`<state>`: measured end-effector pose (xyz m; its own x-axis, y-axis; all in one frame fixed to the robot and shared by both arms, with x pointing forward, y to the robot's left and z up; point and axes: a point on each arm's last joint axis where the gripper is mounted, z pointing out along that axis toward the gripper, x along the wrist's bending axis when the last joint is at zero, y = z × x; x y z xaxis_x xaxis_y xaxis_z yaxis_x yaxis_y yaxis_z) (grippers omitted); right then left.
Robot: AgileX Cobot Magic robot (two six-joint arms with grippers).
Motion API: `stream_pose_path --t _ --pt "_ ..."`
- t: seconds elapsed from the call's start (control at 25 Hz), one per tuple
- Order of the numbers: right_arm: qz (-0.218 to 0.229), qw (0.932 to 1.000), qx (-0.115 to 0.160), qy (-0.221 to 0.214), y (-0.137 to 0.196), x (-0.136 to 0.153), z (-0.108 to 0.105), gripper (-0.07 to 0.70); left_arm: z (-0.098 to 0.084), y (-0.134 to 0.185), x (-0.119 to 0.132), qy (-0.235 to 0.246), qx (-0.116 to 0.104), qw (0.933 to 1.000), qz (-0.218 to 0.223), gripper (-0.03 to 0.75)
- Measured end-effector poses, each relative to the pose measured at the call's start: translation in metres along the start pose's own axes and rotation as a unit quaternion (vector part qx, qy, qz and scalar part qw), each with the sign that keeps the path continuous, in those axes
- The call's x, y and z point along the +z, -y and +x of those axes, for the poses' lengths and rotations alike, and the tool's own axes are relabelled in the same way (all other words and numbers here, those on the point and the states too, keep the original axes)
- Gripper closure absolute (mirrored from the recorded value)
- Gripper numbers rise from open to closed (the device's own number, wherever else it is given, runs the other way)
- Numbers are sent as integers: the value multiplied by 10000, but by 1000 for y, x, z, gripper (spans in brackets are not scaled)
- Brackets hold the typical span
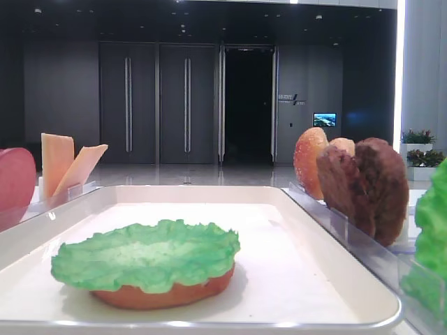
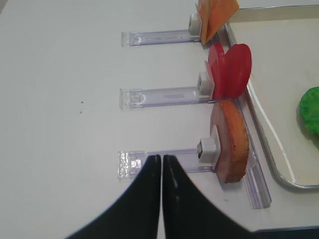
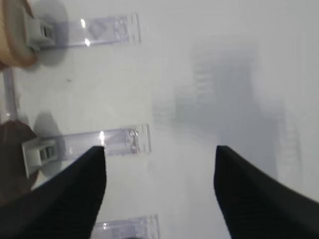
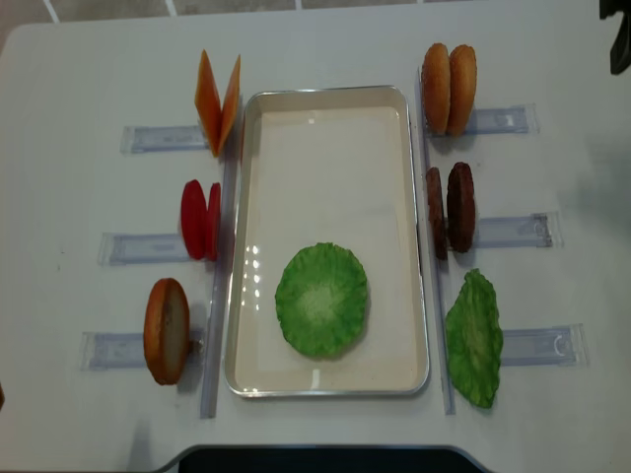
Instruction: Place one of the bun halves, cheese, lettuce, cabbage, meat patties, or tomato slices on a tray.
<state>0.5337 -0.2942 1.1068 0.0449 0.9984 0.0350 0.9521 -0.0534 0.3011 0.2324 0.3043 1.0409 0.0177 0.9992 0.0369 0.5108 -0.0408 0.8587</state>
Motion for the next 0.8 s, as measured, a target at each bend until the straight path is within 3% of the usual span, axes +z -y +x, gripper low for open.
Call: stream_pose_path --t 0.28,0.44,0.6,0.8 --pt "326 9995 -20 53 74 -1 -5 160 0 0 0 0 0 10000 0 715" --pt "200 9998 -33 45 121 -10 -8 160 0 0 0 0 0 10000 0 715" --pt "-317 9995 -63 16 166 -26 -11 160 0 0 0 0 0 10000 0 715" --pt "-1392 9902 -92 -39 215 -52 -13 160 0 0 0 0 0 10000 0 715"
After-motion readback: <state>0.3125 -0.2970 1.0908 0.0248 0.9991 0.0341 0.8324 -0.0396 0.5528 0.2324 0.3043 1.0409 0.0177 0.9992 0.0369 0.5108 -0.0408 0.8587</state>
